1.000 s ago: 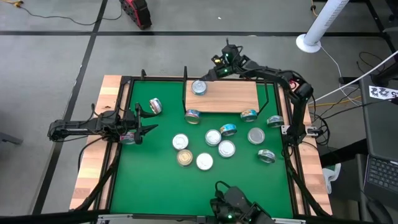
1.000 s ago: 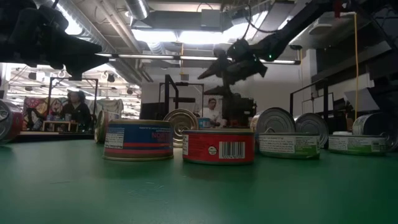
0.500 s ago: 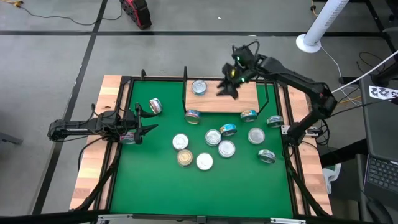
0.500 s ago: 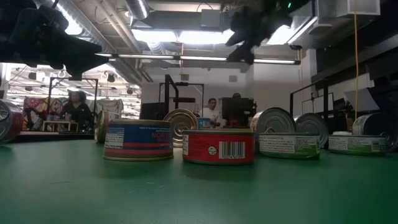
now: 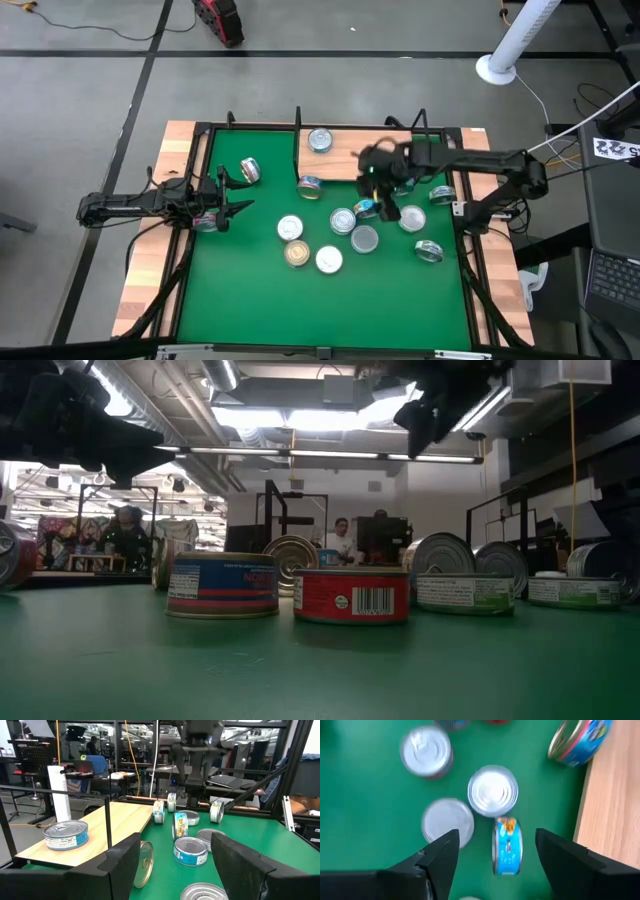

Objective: Stack canned seafood by type on shelf
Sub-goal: Stack the yellow blue tuna can on top of the yellow blue tuna can on the shelf

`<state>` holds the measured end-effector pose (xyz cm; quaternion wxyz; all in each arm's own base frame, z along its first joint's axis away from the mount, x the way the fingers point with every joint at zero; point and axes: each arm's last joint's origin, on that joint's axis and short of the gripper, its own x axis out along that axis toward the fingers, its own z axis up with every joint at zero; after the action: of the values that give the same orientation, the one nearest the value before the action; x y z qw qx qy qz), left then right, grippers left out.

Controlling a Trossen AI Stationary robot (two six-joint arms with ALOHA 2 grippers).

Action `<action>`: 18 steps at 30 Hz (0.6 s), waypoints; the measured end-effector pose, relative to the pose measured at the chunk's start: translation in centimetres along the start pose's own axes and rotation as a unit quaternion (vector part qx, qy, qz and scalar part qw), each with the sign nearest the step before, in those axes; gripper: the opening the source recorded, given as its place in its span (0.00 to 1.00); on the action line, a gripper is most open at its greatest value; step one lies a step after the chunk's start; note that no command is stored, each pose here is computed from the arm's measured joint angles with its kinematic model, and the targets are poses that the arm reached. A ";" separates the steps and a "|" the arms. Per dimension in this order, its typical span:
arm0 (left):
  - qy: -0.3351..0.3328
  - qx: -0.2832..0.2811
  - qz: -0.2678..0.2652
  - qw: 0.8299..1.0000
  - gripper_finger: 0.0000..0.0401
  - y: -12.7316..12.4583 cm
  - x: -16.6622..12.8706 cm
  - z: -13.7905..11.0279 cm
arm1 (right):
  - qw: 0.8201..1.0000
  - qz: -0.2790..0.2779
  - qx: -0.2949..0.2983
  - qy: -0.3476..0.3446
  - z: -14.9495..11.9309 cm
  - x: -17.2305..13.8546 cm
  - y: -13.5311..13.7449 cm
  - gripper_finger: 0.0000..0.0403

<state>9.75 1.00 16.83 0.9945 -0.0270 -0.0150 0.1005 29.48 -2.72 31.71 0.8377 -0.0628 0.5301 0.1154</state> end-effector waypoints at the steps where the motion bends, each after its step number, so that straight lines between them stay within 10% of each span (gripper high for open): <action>1: 0.000 0.000 0.000 1.000 0.60 0.0 0.0 0.0 | 1.000 -0.010 -0.009 0.012 -0.1 0.5 0.5 0.64; 18: 0.000 0.000 0.000 1.000 0.60 0.0 0.0 0.0 | 0.991 -0.111 -0.034 0.061 -3.2 7.3 1.7 0.64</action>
<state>9.75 1.00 16.83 0.9945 -0.0268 -0.0150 0.1005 29.20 -0.91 23.79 0.8090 -0.1567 0.5655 0.0351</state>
